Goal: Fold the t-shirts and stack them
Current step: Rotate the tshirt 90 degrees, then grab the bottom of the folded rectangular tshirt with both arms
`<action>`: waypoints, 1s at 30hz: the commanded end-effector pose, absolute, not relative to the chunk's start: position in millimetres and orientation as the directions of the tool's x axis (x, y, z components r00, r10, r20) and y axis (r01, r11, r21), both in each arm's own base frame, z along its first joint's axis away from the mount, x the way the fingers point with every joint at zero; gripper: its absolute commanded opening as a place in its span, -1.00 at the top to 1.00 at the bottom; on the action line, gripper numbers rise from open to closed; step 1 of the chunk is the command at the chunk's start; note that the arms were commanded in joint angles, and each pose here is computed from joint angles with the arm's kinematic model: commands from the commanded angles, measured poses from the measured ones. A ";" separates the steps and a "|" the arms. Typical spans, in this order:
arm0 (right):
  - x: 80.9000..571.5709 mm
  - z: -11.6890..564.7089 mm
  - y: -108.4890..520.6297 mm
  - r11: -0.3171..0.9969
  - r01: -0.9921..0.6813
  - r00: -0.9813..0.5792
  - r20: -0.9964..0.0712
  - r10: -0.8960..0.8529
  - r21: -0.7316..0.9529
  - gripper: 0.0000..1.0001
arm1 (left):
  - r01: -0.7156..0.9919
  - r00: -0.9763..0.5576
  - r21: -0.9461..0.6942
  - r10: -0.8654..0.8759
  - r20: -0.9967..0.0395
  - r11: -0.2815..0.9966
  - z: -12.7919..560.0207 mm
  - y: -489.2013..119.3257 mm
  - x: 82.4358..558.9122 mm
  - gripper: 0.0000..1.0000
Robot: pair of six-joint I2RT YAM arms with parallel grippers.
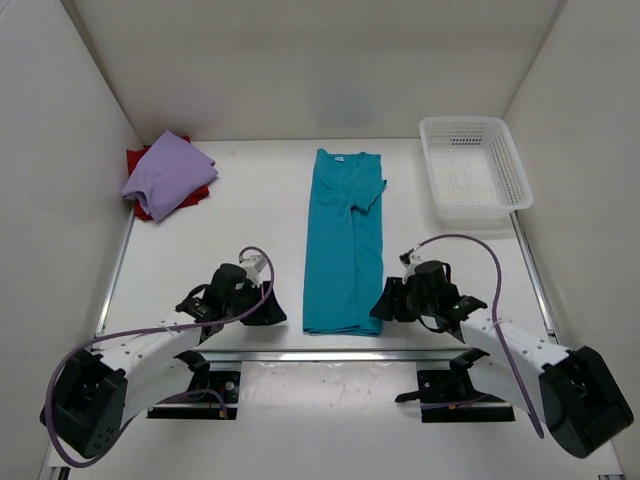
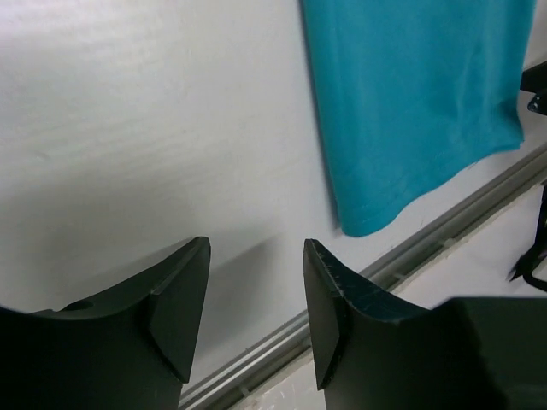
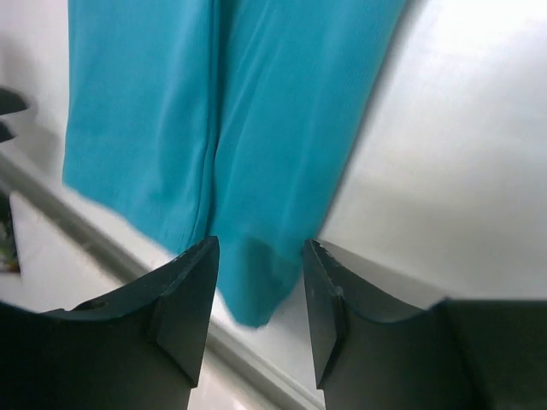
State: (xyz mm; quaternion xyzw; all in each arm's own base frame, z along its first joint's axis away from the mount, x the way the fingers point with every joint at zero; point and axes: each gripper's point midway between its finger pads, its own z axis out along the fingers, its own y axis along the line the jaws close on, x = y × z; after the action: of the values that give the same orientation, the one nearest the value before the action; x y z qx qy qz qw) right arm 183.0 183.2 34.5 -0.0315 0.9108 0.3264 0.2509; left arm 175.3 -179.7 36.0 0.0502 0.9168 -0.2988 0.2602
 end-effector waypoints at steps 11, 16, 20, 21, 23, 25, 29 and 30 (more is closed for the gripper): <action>128.8 19.7 179.4 0.750 -0.104 -0.921 -0.348 0.176 0.653 0.33 | 0.334 -0.891 -0.604 0.034 -0.453 0.723 30.5 -241.2 153.8 -0.18; 124.0 19.0 186.2 0.731 -0.101 -0.926 -0.332 0.179 0.675 0.49 | 0.324 -0.899 -0.591 0.046 -0.435 0.738 18.7 -243.3 152.2 -0.14; 129.1 21.6 183.5 0.730 -0.103 -0.917 -0.349 0.192 0.675 0.71 | 0.335 -0.902 -0.624 0.050 -0.428 0.706 20.7 -257.9 150.7 -0.05; 130.3 23.6 183.4 0.730 -0.105 -0.914 -0.355 0.197 0.676 0.75 | 0.334 -0.909 -0.627 0.064 -0.412 0.704 17.4 -259.9 147.0 0.14; 128.1 23.0 181.6 0.733 -0.105 -0.915 -0.354 0.194 0.672 0.94 | 0.354 -0.905 -0.617 0.090 -0.416 0.702 17.2 -264.4 144.6 0.60; 121.2 23.8 184.2 0.725 -0.127 -0.923 -0.348 0.164 0.677 1.00 | 0.354 -0.911 -0.598 0.120 -0.395 0.719 10.6 -259.9 136.3 0.88; 86.5 18.4 190.3 0.733 -0.133 -0.957 -0.280 0.080 0.667 1.00 | 0.359 -0.921 -0.571 0.179 -0.347 0.739 3.6 -236.2 107.8 1.00; 79.1 22.2 194.0 0.733 -0.146 -0.959 -0.276 0.059 0.665 0.99 | 0.341 -0.931 -0.563 0.188 -0.313 0.753 -1.2 -227.1 96.9 1.00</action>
State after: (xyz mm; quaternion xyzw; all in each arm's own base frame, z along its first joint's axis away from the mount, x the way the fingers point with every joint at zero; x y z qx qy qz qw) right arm 101.4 189.9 21.1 -0.0125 0.9141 0.3671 0.1719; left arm 129.3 -255.1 15.0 0.1313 0.9095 -0.3575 0.1668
